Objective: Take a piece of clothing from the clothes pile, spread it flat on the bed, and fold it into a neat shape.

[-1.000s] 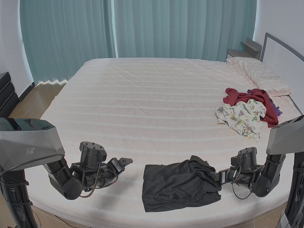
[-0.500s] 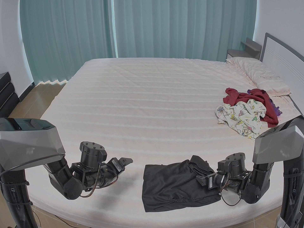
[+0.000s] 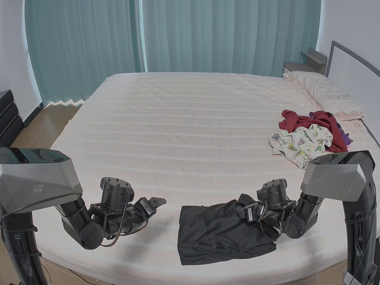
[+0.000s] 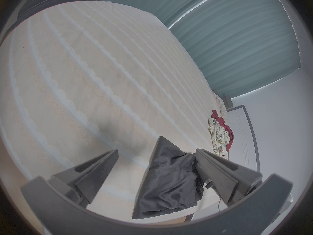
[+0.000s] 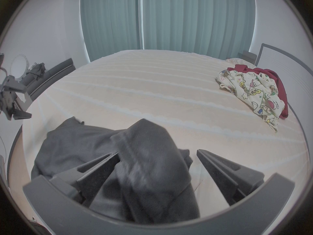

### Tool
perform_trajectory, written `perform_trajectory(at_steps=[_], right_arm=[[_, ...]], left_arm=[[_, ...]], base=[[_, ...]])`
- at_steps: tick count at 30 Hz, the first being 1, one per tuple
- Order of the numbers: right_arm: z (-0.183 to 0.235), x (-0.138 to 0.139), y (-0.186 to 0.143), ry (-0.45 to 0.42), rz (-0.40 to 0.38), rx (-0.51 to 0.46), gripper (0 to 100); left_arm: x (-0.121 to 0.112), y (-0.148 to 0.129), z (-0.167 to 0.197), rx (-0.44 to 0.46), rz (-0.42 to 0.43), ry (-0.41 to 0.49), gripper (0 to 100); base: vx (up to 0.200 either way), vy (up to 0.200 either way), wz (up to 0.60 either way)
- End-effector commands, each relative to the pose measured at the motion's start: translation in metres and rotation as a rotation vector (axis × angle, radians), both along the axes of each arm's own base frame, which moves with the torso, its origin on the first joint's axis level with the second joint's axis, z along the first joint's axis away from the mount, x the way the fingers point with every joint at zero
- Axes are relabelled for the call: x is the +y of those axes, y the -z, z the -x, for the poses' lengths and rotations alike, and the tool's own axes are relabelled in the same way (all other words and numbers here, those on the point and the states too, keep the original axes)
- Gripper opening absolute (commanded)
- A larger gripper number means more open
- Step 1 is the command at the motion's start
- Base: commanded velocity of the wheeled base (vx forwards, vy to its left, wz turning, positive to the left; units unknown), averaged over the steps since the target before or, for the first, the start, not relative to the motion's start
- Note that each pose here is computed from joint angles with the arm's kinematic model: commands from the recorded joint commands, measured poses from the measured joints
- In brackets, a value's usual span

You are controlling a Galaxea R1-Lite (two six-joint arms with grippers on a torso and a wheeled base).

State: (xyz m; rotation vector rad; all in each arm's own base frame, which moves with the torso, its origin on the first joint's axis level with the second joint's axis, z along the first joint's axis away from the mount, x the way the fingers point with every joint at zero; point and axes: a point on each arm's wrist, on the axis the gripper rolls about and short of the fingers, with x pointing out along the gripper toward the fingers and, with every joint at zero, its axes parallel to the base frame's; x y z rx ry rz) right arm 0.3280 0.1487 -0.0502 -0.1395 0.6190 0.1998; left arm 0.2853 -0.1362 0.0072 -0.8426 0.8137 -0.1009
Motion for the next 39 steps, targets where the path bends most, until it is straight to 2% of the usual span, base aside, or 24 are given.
perform_trajectory(at_steps=[1, 11, 12, 14, 18, 21, 24, 34, 39], right_arm=[[-0.021, -0.01, 0.008, 0.054, 0.014, -0.002, 100], [-0.028, -0.043, 0.008, 0.214, -0.094, 0.002, 100], [-0.028, -0.05, 0.005, 0.251, -0.139, 0.004, 100], [-0.029, -0.051, 0.004, 0.278, -0.178, -0.006, 100], [-0.028, -0.061, 0.004, 0.318, -0.198, -0.006, 100], [-0.031, -0.071, 0.002, 0.367, -0.244, -0.027, 100], [-0.025, -0.083, 0.002, 0.399, -0.244, -0.017, 100], [-0.02, -0.108, -0.016, 0.41, -0.306, -0.04, 100], [-0.011, -0.112, -0.017, 0.333, -0.38, -0.012, 100]], left_arm=[[0.0, 0.001, 0.0, 0.003, -0.001, 0.0, 100], [0.0, 0.003, 0.0, 0.007, -0.003, 0.0, 100], [0.0, 0.003, 0.0, 0.007, -0.003, 0.0, 100], [0.0, 0.003, 0.0, 0.007, -0.003, 0.0, 100], [0.0, 0.003, 0.0, 0.009, -0.004, 0.0, 100], [0.0, 0.005, -0.001, 0.013, -0.006, 0.0, 100], [0.0, 0.006, -0.001, 0.014, -0.007, 0.0, 100], [0.0, 0.006, 0.0, 0.017, -0.008, 0.0, 100], [0.0, 0.006, 0.0, 0.017, -0.008, 0.0, 100]], base=[[0.0, 0.0, 0.0], [0.0, 0.0, 0.0], [0.0, 0.0, 0.0], [0.0, 0.0, 0.0], [0.0, 0.0, 0.0], [0.0, 0.0, 0.0], [0.0, 0.0, 0.0], [0.0, 0.0, 0.0], [0.0, 0.0, 0.0]])
